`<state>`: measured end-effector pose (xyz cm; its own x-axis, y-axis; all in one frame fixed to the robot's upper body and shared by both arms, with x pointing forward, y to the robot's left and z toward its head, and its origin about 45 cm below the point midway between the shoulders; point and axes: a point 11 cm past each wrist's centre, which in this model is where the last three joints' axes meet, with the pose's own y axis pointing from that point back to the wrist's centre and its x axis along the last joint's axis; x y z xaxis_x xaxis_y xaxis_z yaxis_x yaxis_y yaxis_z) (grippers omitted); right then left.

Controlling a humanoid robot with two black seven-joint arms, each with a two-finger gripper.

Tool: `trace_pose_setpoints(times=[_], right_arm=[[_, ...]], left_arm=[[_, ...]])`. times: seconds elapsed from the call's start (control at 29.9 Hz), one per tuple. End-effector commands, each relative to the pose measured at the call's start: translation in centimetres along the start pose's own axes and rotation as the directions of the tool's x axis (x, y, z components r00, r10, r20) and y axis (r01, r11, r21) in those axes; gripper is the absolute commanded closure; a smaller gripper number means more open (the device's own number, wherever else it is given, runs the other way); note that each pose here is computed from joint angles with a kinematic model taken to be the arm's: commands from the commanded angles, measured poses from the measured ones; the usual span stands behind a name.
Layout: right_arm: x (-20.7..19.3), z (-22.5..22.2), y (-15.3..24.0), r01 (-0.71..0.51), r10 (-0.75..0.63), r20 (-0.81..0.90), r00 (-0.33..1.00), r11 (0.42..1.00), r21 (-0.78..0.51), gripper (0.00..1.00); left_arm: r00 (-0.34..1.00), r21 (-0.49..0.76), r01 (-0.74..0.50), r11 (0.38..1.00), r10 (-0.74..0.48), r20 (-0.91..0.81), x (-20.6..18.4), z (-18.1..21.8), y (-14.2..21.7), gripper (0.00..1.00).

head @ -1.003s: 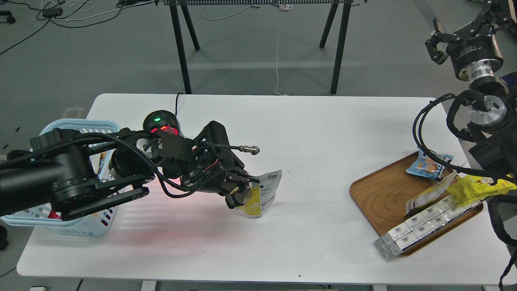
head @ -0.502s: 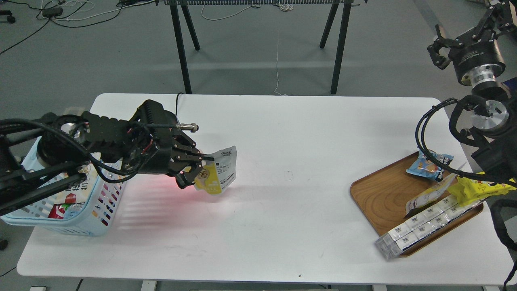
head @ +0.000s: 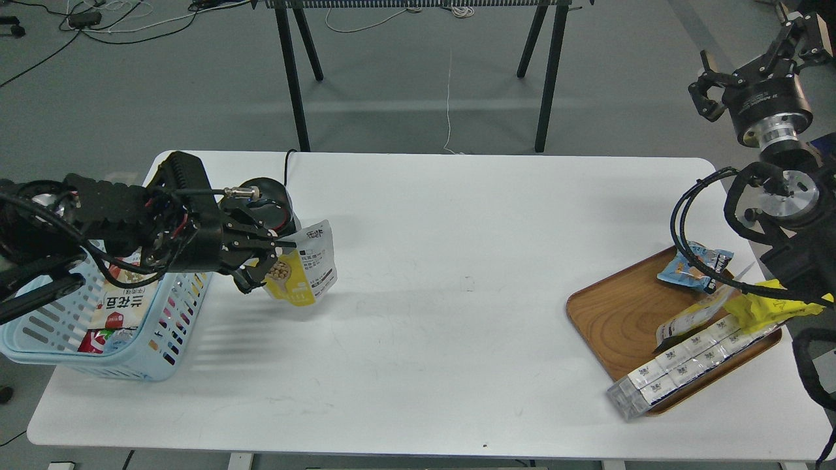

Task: Scan snack and place in basket
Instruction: 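Lift the yellow pouch with the left gripper toward the scanner, then hold the yellow pouch in front of the scanner's red beam with the left gripper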

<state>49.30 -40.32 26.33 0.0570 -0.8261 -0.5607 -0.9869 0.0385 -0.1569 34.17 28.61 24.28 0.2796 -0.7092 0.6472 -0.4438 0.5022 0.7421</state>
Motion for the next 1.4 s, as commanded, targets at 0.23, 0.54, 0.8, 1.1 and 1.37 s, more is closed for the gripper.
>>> trace_pose_setpoints(times=[0.23, 0.54, 0.8, 1.1, 1.37], right_arm=[[0.1, 0.0, 0.0, -0.002, 0.002, 0.001, 1.0, 1.0, 0.003, 0.01], [0.1, -0.1, 0.0, -0.002, 0.002, 0.003, 1.0, 1.0, 0.006, 0.01], [0.0, 0.0, 0.0, -0.001, 0.001, 0.004, 1.0, 1.0, 0.006, 0.01], [-0.1, 0.0, 0.0, 0.0, 0.0, 0.005, 1.0, 1.0, 0.006, 0.01], [-0.2, 0.2, 0.0, 0.003, -0.003, 0.007, 1.0, 1.0, 0.002, 0.01]], left_arm=[[1.0, 0.016, -0.023, 1.0, 0.023, 0.01, 0.9, -0.6, 0.3, 1.0], [0.999, 0.047, -0.031, 0.998, 0.031, 0.011, 1.4, -1.6, 0.6, 1.0], [0.999, 0.047, -0.031, 0.998, 0.03, 0.011, 1.3, -1.6, 0.6, 1.0], [1.0, 0.034, -0.026, 0.999, 0.026, 0.008, 1.1, -1.2, 0.1, 1.0], [1.0, 0.035, -0.018, 0.999, 0.018, 0.004, 0.8, -1.2, 0.1, 1.0]])
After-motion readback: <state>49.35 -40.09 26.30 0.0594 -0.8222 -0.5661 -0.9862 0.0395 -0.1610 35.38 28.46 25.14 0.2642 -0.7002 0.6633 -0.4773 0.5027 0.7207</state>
